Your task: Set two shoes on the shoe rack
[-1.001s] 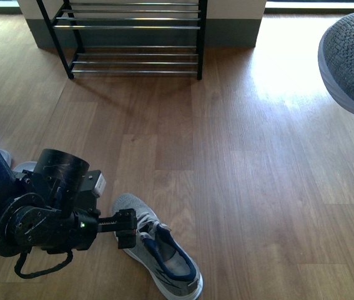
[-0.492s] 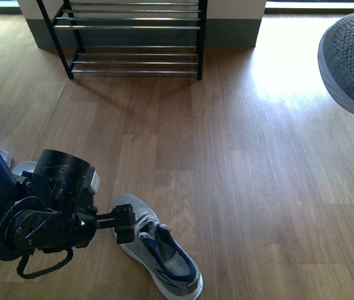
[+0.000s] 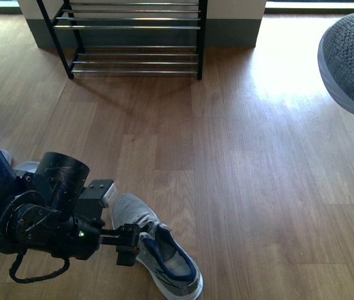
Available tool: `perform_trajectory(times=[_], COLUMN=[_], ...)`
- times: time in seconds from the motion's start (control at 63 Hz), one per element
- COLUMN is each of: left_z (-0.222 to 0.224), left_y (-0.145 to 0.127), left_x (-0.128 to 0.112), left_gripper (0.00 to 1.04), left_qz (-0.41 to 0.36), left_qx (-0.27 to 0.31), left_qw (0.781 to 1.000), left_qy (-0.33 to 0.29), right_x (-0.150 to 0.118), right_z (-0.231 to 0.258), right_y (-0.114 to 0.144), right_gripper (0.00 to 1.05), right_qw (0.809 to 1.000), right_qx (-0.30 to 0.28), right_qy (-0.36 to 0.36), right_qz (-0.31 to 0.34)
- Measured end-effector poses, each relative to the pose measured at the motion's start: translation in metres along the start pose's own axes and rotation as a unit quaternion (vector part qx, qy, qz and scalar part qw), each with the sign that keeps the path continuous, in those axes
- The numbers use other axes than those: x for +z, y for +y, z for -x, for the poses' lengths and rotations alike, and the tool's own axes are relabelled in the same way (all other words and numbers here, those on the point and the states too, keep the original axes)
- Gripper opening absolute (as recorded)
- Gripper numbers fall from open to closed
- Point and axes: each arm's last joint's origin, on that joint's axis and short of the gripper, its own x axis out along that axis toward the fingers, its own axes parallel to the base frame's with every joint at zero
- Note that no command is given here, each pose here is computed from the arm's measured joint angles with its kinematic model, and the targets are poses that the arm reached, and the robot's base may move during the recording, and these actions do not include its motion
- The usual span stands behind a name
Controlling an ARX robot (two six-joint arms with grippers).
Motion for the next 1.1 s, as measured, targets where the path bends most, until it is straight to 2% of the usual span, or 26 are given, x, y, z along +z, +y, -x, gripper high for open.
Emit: perform_trajectory(times=[0.159,0.238,0.334,0.508,0.715,0.81,0.826,0.874,0.969,0.985,1.017,1.032,1.096], left_z=[0.000,0.001,0.002,0.003,0.002,0.002,0.004,0.008,0.025,0.026,0.027,0.027,0.027], left_y=[0.002,0.002,0.002,0.001,0.001,0.004,0.005,0.006,0.005,0.005,0.004,0.004,0.004], left_x=[0.003,0.006,0.007,0.010,0.007,-0.002,-0.006,-0.011,-0.020,-0.020,-0.020,-0.020,-0.019], left_gripper=[0.95,0.95,0.95,0.95,0.95,0.82,0.78,0.72,0.50,0.49,0.56,0.56,0.42], left_qz=[-0.007,-0.007,0.005,0.040,0.055,0.034,0.029,0.023,0.016,0.018,0.017,0.016,0.015], left_qx=[0.031,0.040,0.089,0.138,0.144,0.171,0.175,0.183,0.190,0.189,0.188,0.187,0.185], left_qw=[0.999,0.998,0.992,0.977,0.974,0.956,0.950,0.943,0.920,0.917,0.916,0.916,0.917], left_qy=[-0.016,-0.043,-0.086,-0.158,-0.166,-0.236,-0.258,-0.279,-0.343,-0.352,-0.354,-0.354,-0.354], right_x=[0.000,0.000,0.000,0.000,0.000,0.000,0.000,0.000,0.000,0.000,0.000,0.000,0.000], right_z=[0.000,0.000,0.000,0.000,0.000,0.000,0.000,0.000,0.000,0.000,0.000,0.000,0.000], right_y=[0.000,0.000,0.000,0.000,0.000,0.000,0.000,0.000,0.000,0.000,0.000,0.000,0.000], right_gripper=[0.01,0.01,0.01,0.01,0.01,0.01,0.01,0.01,0.01,0.01,0.01,0.01,0.01], right_qw=[1.000,1.000,1.000,1.000,1.000,1.000,1.000,1.000,1.000,1.000,1.000,1.000,1.000], right_qx=[0.000,0.000,0.000,0.000,0.000,0.000,0.000,0.000,0.000,0.000,0.000,0.000,0.000], right_qy=[0.000,0.000,0.000,0.000,0.000,0.000,0.000,0.000,0.000,0.000,0.000,0.000,0.000], right_qz=[0.000,0.000,0.000,0.000,0.000,0.000,0.000,0.000,0.000,0.000,0.000,0.000,0.000])
